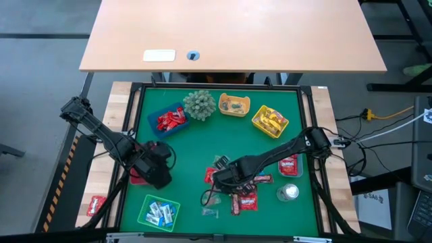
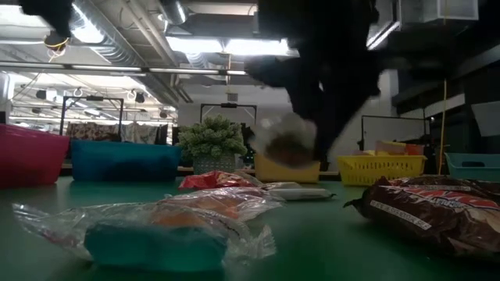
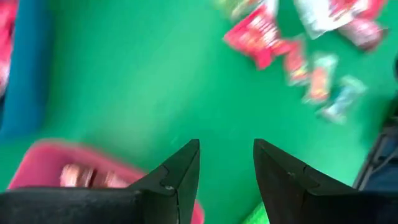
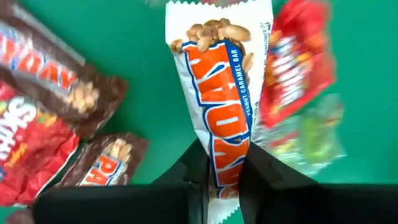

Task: Sort candy
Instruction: Put the white-red chocolate into the red bin

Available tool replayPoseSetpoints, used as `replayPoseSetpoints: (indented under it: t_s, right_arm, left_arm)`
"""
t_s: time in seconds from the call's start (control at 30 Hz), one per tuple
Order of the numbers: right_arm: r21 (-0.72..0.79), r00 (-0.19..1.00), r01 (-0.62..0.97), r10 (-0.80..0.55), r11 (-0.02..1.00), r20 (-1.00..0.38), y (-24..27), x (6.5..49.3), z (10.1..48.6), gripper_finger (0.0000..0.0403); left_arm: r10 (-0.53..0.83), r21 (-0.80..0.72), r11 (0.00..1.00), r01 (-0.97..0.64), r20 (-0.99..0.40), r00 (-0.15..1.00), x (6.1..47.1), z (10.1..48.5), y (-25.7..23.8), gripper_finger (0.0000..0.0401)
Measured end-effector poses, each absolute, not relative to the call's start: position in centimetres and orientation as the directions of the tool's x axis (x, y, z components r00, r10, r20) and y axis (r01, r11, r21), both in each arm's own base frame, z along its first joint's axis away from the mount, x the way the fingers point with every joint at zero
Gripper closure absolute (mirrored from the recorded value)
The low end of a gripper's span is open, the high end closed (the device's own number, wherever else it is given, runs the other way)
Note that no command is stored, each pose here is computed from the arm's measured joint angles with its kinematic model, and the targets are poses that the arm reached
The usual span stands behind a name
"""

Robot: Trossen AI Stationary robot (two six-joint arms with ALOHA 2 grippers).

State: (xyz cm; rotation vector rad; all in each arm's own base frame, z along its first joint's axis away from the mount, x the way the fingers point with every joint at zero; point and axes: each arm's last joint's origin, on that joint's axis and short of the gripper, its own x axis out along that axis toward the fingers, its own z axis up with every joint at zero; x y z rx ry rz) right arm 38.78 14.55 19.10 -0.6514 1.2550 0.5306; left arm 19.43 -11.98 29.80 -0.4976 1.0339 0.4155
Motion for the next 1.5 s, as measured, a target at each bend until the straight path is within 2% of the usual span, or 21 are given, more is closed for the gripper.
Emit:
replayPoseSetpoints:
  t_s: [0.13,0.23,0.37,0.47,0.63,0.77,0.97,1.17,1.5]
  right_arm:
    - [-0.183,0.293,-0.652,0.021,0.736,-0.956,14.1,39.9,21.3,0.0346]
    - [-0.16,0.328,-0.59,0.054,0.792,-0.943,13.0,40.8,22.5,0.0346]
    - [-0.045,0.35,-0.464,0.137,0.885,-0.926,10.8,41.9,23.2,0.0346]
    - [0.069,0.368,-0.392,0.225,0.917,-0.902,9.2,42.6,23.4,0.0345]
    - [0.18,0.44,-0.339,0.324,0.924,-0.837,7.4,43.8,23.9,0.0345]
    - [0.192,0.502,-0.319,0.337,0.928,-0.797,7.1,44.5,24.3,0.0345]
    - [0.2,0.51,-0.312,0.341,0.929,-0.79,7.2,44.6,24.4,0.0345]
    - [0.25,0.527,-0.265,0.357,0.931,-0.771,7.3,44.7,24.6,0.0345]
    - [0.251,0.557,-0.275,0.366,0.928,-0.746,7.7,45.0,24.8,0.0345]
  left_arm:
    - [0.1,-0.186,0.885,-0.427,-0.82,0.563,20.4,30.3,-12.4,0.0265]
    - [0.092,-0.149,0.93,-0.337,-0.791,0.605,20.9,30.3,-12.9,0.0265]
    - [0.081,-0.107,0.959,-0.263,-0.784,0.615,21.6,29.7,-13.8,0.0265]
    - [0.104,-0.056,0.971,-0.234,-0.779,0.618,22.3,28.9,-14.5,0.0265]
    - [0.174,0.058,0.978,-0.2,-0.755,0.633,23.6,27.4,-15.6,0.0265]
    - [0.229,0.135,0.972,-0.19,-0.714,0.661,24.7,26.5,-16.2,0.0265]
    - [0.32,0.227,0.947,-0.226,-0.646,0.693,25.2,26.2,-16.2,0.0265]
    - [0.32,0.223,0.947,-0.23,-0.643,0.695,25.3,26.3,-16.2,0.0265]
    - [0.296,0.208,0.955,-0.211,-0.66,0.69,25.3,26.2,-16.3,0.0269]
